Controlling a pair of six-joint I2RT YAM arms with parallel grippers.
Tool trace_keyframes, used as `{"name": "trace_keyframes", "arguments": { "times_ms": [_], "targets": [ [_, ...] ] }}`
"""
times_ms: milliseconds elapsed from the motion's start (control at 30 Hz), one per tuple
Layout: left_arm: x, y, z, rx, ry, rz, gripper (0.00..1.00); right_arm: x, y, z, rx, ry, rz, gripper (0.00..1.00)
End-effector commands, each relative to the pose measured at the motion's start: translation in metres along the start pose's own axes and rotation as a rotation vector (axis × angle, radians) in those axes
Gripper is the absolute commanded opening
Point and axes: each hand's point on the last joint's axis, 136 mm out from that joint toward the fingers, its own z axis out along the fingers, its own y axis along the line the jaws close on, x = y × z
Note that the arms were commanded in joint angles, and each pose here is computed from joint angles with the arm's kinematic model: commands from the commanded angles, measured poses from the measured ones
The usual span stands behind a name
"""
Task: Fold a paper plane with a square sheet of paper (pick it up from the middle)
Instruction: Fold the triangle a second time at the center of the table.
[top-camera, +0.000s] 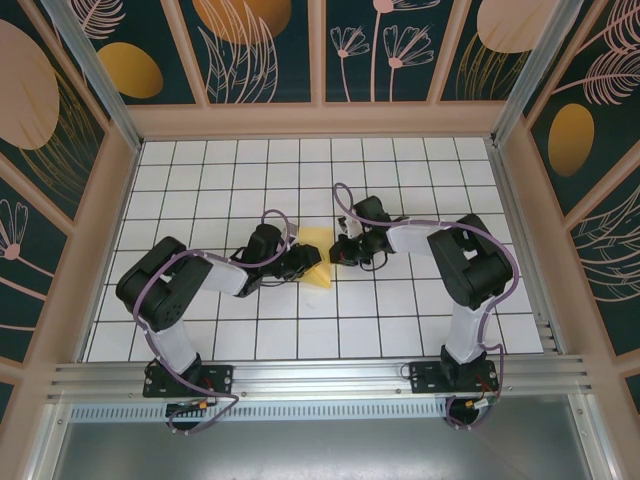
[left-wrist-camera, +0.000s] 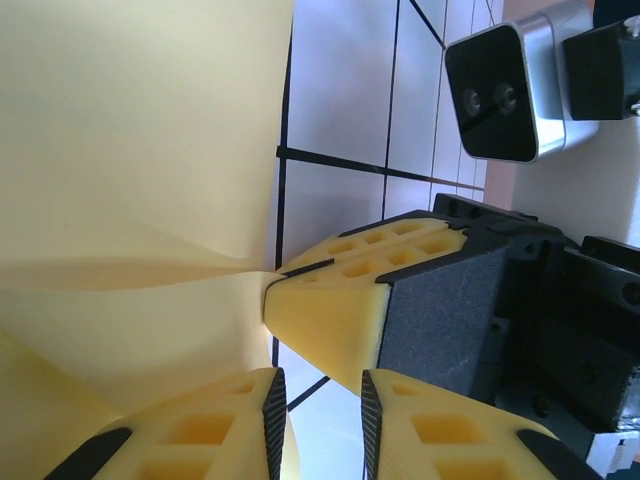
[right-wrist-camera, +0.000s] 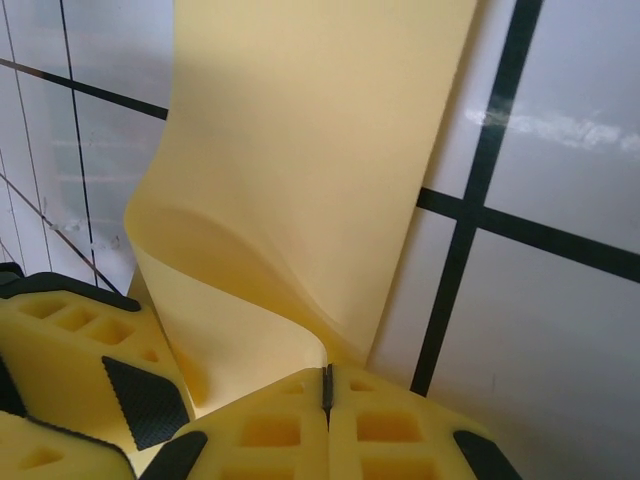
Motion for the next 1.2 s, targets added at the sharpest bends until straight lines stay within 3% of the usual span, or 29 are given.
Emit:
{"name": "trace_keyframes", "arguments": {
  "times_ms": [0,267,733,1167],
  "targets": [
    [0.000,-0.006,0.004,0.014,0.015,0.019,0.29,-0.003,0.006,0.001,-0.017,0.007,-0.037,0.04],
    [0.000,-0.024,-0.003,0.073,0.005,0.053,0.30,0.006,0.008,0.004,-0.004,0.030,-0.050,0.04],
    [0.009,0.004,0.007,-0.001,0.043,0.012,0.28,0.001,-0.001,0.002,0.055,0.005,-0.036,0.04],
    [0.011,0.008,0.010,-0.007,0.051,0.010,0.28,-0.007,-0.001,0.003,0.065,-0.011,-0.041,0.04]
  ]
}}
